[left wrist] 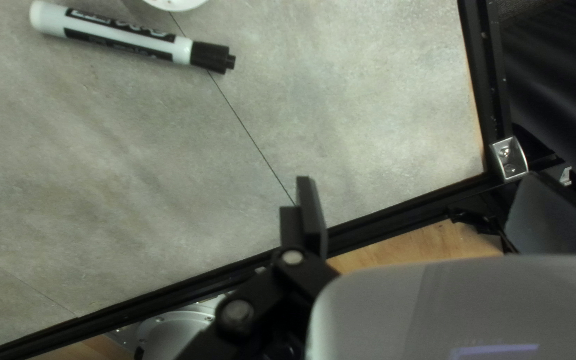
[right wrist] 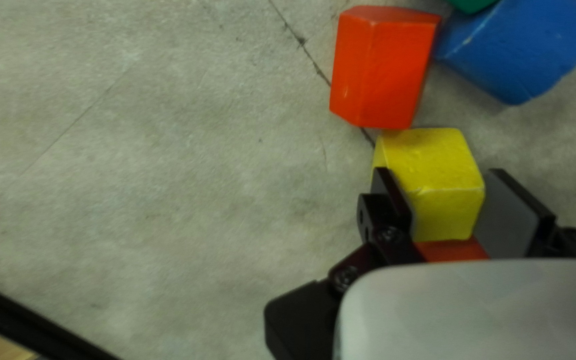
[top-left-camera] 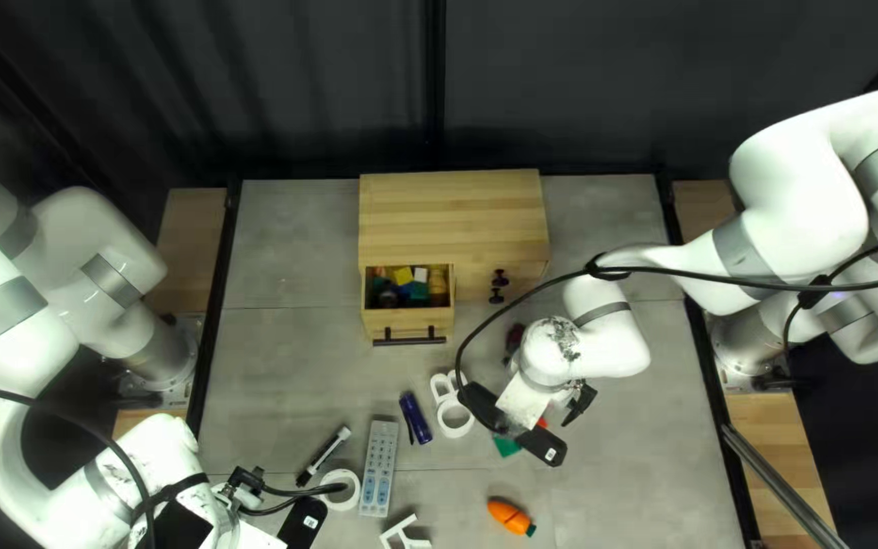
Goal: Open drawers and place objects into drawer and close
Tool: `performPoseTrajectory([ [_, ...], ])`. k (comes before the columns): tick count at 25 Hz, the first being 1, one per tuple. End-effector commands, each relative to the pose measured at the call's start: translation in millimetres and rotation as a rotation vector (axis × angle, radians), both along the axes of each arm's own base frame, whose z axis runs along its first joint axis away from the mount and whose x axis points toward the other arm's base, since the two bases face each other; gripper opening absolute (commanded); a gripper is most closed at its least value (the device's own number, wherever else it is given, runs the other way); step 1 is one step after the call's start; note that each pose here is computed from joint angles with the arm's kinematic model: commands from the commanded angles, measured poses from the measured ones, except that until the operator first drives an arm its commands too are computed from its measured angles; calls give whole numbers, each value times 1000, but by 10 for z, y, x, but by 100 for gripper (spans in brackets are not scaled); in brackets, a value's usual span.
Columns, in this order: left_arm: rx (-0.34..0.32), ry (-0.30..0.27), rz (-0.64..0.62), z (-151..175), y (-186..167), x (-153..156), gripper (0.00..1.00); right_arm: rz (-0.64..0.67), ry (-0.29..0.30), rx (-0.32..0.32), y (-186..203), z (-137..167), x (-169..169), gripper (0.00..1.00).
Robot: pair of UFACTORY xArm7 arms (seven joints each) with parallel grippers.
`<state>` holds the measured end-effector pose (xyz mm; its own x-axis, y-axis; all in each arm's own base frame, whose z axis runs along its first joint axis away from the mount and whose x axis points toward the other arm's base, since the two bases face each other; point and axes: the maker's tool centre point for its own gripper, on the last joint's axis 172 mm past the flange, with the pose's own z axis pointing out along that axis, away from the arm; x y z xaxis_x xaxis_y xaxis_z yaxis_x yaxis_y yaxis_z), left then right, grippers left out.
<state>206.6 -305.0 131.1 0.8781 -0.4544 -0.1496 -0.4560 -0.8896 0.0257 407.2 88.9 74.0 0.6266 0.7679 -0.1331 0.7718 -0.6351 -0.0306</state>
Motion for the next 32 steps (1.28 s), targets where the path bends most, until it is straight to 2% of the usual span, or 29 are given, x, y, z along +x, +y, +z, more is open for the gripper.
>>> performPoseTrajectory([
  [1,0,0,0,0,0,0,100,-18,-33,-21,39,334,61,4],
  [6,0,0,0,0,0,0,100,-96,-113,-76,-34,921,314,3],
  [13,0,0,0,0,0,0,100,-286,-263,-149,-395,1370,794,3],
  [16,0,0,0,0,0,0,100,-355,-338,-189,-497,1575,1164,3],
  [18,0,0,0,0,0,0,100,-376,-366,-208,-543,1616,1307,3],
  [23,0,0,0,0,0,0,100,-438,-478,-260,-812,1635,1659,3],
  [25,0,0,0,0,0,0,100,-471,-518,-279,-937,1536,1754,3],
  [28,0,0,0,0,0,0,100,-497,-543,-282,-1033,1406,1828,4],
  [31,0,0,0,0,0,0,100,-515,-560,-275,-1100,1318,1890,13],
  [32,0,0,0,0,0,0,100,-521,-566,-272,-1127,1308,1905,39],
])
